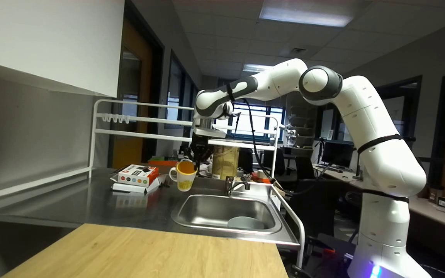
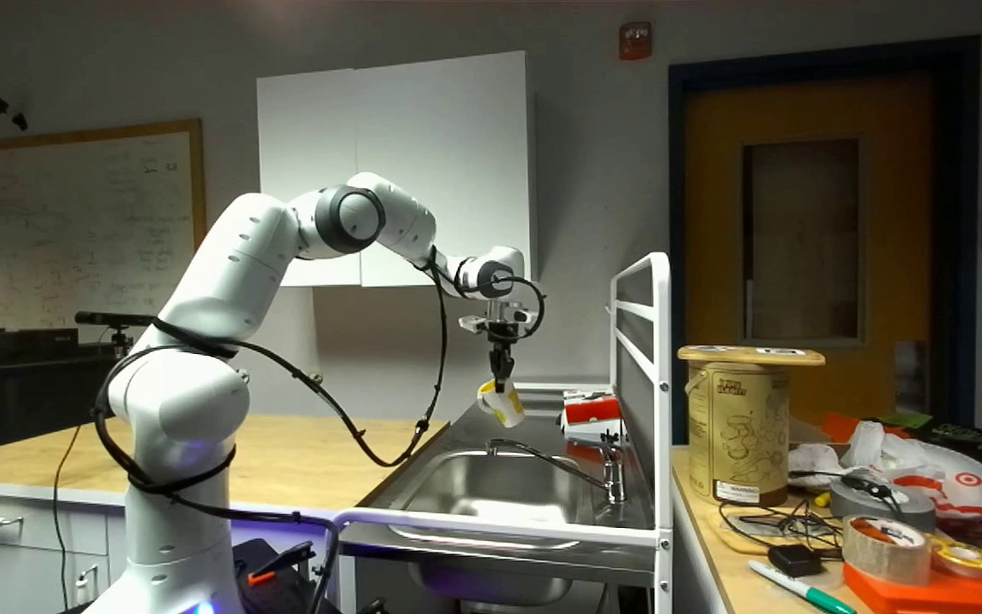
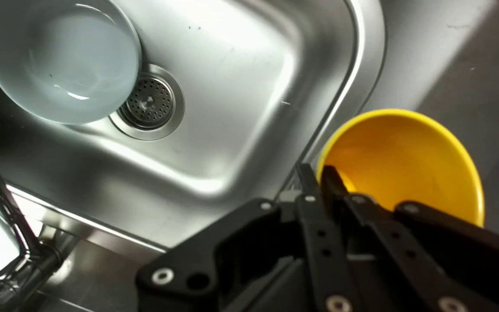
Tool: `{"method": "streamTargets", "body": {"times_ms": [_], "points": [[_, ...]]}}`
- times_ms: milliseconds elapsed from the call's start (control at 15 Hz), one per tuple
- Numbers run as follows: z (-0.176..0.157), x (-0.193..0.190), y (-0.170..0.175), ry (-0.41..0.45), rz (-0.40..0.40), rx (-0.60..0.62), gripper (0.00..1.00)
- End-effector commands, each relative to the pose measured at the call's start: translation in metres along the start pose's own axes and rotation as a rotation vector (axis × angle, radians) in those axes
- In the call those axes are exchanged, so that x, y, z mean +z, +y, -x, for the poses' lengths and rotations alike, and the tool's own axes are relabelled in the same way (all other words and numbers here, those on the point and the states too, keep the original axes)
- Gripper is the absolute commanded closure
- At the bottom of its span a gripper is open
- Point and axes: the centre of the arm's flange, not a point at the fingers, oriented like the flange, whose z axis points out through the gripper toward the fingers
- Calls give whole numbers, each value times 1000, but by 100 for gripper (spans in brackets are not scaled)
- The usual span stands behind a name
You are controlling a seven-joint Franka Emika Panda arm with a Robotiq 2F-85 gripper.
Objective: Pick the cup and put it on the counter of the sink
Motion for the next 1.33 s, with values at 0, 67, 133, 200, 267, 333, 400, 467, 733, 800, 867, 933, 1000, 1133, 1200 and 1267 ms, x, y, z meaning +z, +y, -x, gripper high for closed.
{"method": "streamTargets", "body": {"times_ms": [0,67,133,200,267,333,400,467,733,800,867,933,1000,1133,1200,1267], "points": [[-31,-18,-28,-28,-80,-83,94],[-39,-18,-31,-48,-102,-83,94],[-48,-17,-32,-67,-128,-76,94],[-54,-15,-32,-86,-149,-67,94],[-63,-12,-29,-108,-174,-54,94],[-72,-8,-25,-127,-199,-42,94],[-79,-4,-20,-145,-217,-28,94],[-87,2,-15,-163,-232,-8,94],[-109,25,5,-220,-251,62,94],[-112,31,9,-232,-249,75,94],[-115,35,12,-240,-243,86,94],[-117,39,14,-246,-238,95,94],[-118,43,15,-254,-231,102,94],[-120,50,16,-265,-223,115,94],[-121,54,16,-269,-219,122,94],[-121,57,15,-277,-214,125,94]]}}
